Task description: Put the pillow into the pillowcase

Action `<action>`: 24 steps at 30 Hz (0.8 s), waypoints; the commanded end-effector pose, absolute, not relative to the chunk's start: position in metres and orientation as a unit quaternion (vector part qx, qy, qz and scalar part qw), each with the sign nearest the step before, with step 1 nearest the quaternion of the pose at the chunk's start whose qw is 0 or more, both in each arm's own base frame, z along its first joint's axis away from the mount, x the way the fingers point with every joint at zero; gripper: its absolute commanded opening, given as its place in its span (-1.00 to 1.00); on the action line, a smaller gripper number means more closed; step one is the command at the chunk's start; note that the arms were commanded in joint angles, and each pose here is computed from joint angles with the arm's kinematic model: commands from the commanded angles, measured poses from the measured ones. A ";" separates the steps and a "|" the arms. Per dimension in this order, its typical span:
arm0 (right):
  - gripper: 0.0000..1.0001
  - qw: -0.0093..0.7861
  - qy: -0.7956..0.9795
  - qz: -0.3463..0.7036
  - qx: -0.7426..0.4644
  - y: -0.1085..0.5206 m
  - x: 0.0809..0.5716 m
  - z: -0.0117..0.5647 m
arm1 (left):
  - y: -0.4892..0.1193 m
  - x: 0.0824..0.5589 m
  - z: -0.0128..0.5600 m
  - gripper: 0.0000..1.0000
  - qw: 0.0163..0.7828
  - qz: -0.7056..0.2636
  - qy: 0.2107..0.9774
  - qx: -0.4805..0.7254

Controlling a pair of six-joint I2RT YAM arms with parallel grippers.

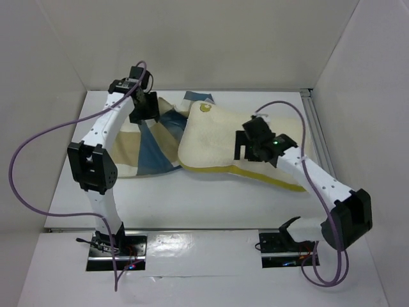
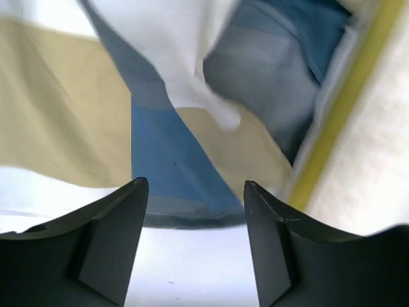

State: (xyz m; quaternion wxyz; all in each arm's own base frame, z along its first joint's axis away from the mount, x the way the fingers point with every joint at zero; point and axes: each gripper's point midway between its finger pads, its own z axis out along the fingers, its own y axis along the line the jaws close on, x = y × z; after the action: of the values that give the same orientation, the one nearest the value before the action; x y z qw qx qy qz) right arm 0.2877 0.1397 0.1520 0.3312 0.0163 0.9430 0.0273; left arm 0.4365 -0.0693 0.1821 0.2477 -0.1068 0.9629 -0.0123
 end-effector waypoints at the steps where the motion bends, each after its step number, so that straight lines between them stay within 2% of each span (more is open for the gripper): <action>1: 1.00 0.322 0.941 0.064 0.086 0.115 0.273 0.161 | -0.111 0.435 0.226 0.51 0.310 -0.027 0.949 -0.041; 5: 1.00 0.314 0.942 0.112 0.048 0.132 0.263 0.169 | -0.157 0.430 0.202 0.54 0.273 -0.068 0.960 0.005; 8: 1.00 0.313 0.944 0.072 0.074 0.115 0.258 0.166 | -0.187 0.426 0.183 0.54 0.249 -0.088 0.964 0.018; 14: 1.00 0.343 0.900 -0.037 0.267 0.037 0.273 0.169 | -0.211 0.434 0.129 0.59 0.203 -0.087 0.975 0.013; 19: 1.00 0.321 0.883 0.015 0.343 0.023 0.286 0.136 | -0.233 0.426 0.103 0.61 0.156 -0.138 0.978 0.013; 20: 1.00 0.302 0.887 0.035 0.346 0.027 0.282 0.122 | -0.237 0.424 0.096 0.58 0.146 -0.147 0.978 0.009; 22: 1.00 0.315 0.869 0.071 0.375 0.024 0.298 0.116 | -0.246 0.421 0.092 0.44 0.134 -0.172 0.976 0.015; 24: 0.94 0.303 0.869 0.105 0.377 0.032 0.304 0.103 | -0.250 0.421 0.093 -0.26 0.134 -0.182 0.974 0.017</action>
State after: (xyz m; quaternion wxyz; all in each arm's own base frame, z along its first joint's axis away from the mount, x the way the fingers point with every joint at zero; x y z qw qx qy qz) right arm 0.2710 0.0122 0.0989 0.2725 0.3589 0.8926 0.0128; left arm 0.4233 -0.2277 0.0911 0.1419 0.0075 0.9811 -0.1314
